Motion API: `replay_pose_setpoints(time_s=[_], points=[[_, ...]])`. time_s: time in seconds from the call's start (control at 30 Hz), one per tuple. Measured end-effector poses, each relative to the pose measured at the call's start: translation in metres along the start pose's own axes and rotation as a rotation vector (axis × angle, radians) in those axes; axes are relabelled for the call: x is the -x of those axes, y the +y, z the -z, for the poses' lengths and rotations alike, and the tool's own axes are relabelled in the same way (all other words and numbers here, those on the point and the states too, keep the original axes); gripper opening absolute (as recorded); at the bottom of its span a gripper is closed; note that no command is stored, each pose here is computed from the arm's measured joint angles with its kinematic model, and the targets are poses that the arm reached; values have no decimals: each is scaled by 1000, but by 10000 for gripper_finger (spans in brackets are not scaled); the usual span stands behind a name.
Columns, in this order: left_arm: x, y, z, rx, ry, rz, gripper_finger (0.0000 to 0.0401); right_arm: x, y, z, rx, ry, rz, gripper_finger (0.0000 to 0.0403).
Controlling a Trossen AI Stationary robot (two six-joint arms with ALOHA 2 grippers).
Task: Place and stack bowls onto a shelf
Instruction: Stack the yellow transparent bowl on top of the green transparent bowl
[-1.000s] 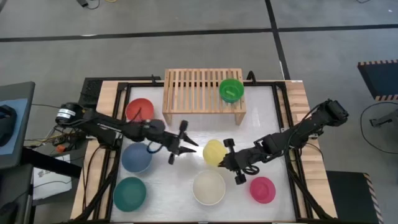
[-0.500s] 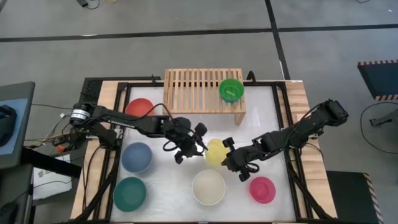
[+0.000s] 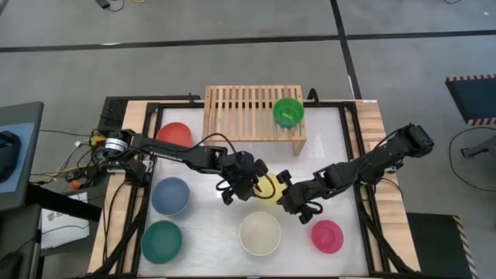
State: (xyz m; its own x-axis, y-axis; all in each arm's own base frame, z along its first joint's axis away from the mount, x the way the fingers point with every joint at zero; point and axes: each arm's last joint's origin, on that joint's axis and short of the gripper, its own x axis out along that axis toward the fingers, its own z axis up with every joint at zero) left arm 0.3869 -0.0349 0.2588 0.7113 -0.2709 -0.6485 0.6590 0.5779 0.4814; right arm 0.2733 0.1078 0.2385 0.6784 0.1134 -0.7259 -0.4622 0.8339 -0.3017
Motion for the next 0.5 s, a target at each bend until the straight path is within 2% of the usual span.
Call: replay_pose_setpoints(time_s=[0.1, 0.3, 0.5], points=[[2, 0, -2, 8, -6, 33, 14, 0, -1, 0, -16, 1, 5, 36], [3, -1, 0, -5, 38, 47, 3, 0, -8, 0, -71, 3, 93, 84], [4, 7, 3, -29, 202, -136, 1, 32, -9, -15, -202, 15, 162, 149]])
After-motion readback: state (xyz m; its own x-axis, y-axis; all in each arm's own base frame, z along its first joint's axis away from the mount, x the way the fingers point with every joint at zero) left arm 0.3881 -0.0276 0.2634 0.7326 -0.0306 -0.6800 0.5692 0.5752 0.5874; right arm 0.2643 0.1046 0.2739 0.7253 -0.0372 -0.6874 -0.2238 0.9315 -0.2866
